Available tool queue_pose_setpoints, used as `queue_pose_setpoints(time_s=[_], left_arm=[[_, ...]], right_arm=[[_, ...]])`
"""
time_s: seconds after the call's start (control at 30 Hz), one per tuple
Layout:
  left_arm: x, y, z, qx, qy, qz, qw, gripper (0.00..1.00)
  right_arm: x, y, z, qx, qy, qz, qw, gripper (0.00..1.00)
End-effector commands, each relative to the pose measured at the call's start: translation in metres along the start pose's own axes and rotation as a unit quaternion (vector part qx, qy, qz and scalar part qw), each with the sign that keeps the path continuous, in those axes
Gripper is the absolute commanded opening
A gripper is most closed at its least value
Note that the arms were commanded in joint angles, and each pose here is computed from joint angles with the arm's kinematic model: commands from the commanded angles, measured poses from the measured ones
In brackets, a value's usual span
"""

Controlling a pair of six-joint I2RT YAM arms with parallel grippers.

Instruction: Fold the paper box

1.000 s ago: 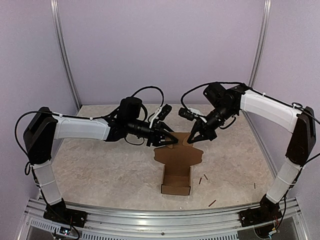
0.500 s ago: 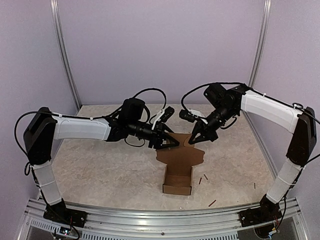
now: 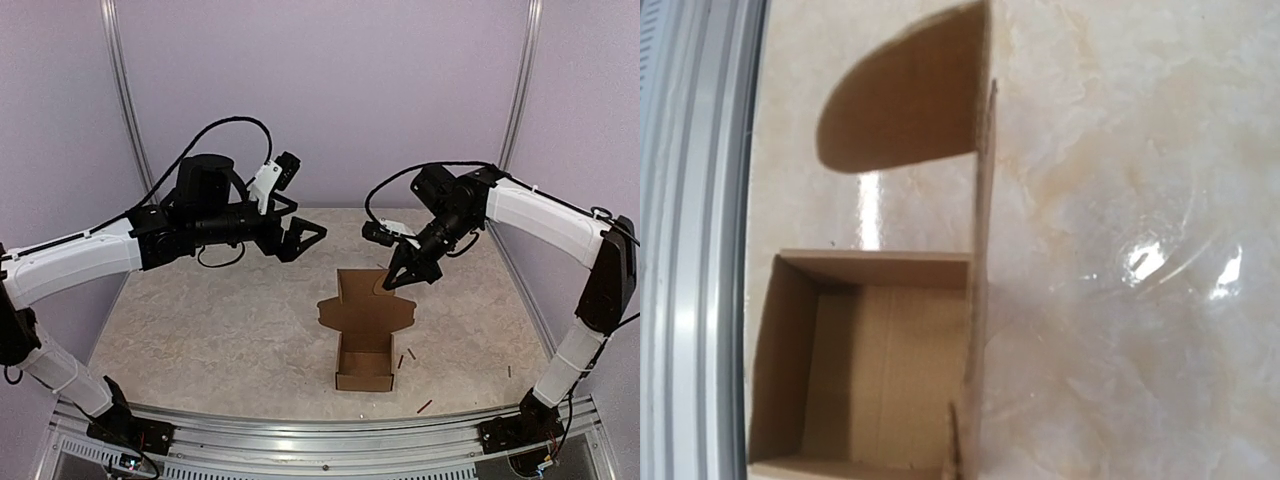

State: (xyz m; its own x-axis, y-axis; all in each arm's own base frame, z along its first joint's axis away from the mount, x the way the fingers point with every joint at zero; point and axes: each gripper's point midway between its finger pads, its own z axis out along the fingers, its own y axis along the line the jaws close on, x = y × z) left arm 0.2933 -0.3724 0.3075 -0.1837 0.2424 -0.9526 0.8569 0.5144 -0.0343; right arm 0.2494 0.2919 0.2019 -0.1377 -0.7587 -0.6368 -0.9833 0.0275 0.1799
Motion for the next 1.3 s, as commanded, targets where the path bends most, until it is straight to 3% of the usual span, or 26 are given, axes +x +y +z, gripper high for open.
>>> queue_pose_setpoints(time_s=[0.0,0.07,0.13,0.27,0.37,0.4,0.47,0.5,0.53,0.57,0.6,0.63,0.67,0.77,0.83,0.93,1.03,1.27], left_arm=[[0.01,0.061,-0.029,-0.185,0.03,0.024,0.982,0.99],[0.03,0.083,-0.035,-0.239,0.05,0.008,0.97,0.99],[0.046,0.089,-0.032,-0.243,0.058,0.003,0.968,0.99],[0.05,0.088,-0.036,-0.243,0.017,0.008,0.97,0.99],[0.038,0.076,-0.042,-0.261,0.018,0.085,0.962,0.99],[0.036,0.07,-0.046,-0.298,0.024,0.147,0.943,0.99],[0.009,0.075,-0.073,-0.419,-0.03,0.261,0.869,0.99],[0.004,0.086,-0.091,-0.474,-0.049,0.274,0.836,0.99],[0.015,0.104,-0.095,-0.514,-0.028,0.275,0.812,0.99],[0.024,0.124,-0.101,-0.552,0.001,0.253,0.795,0.99],[0.043,0.139,-0.089,-0.56,0.047,0.235,0.793,0.99],[0.068,0.138,-0.061,-0.518,0.1,0.236,0.816,0.99],[0.087,0.125,-0.039,-0.453,0.128,0.213,0.856,0.99],[0.085,0.069,-0.01,-0.246,0.079,0.132,0.957,0.98],[0.072,0.039,-0.013,-0.124,0.039,0.1,0.987,0.96],[0.042,0.004,-0.032,0.026,-0.016,0.083,0.996,0.8],[0.043,-0.028,-0.023,0.12,0.0,0.091,0.989,0.74],[0.057,-0.062,0.013,0.203,0.024,0.106,0.973,0.64]], right_arm=[[-0.004,0.01,-0.012,0.01,0.002,-0.015,1.0,0.0],[-0.004,0.01,-0.013,0.012,0.0,-0.014,1.0,0.0],[-0.004,0.011,-0.014,0.014,-0.002,-0.016,1.0,0.0],[-0.003,0.012,-0.016,0.018,-0.002,-0.018,1.0,0.0],[-0.002,0.013,-0.016,0.021,-0.003,-0.02,1.0,0.0],[-0.002,0.013,-0.017,0.022,-0.004,-0.021,1.0,0.0],[-0.003,0.014,-0.016,0.022,-0.007,-0.023,0.999,0.0],[-0.003,0.014,-0.016,0.022,-0.008,-0.023,0.999,0.0],[-0.003,0.014,-0.016,0.021,-0.009,-0.023,0.999,0.0],[-0.004,0.014,-0.016,0.021,-0.01,-0.024,0.999,0.0],[-0.005,0.014,-0.017,0.02,-0.011,-0.023,0.999,0.0],[-0.005,0.015,-0.017,0.019,-0.012,-0.024,0.999,0.0],[-0.005,0.016,-0.017,0.018,-0.013,-0.025,0.999,0.0],[-0.005,0.019,-0.019,0.016,-0.014,-0.031,0.999,0.0],[-0.005,0.022,-0.02,0.011,-0.015,-0.035,0.999,0.0],[-0.007,0.027,-0.02,0.001,-0.024,-0.038,0.999,0.0],[-0.008,0.029,-0.019,-0.012,-0.025,-0.038,0.999,0.0],[-0.014,0.032,-0.02,-0.024,-0.034,-0.039,0.998,0.0]])
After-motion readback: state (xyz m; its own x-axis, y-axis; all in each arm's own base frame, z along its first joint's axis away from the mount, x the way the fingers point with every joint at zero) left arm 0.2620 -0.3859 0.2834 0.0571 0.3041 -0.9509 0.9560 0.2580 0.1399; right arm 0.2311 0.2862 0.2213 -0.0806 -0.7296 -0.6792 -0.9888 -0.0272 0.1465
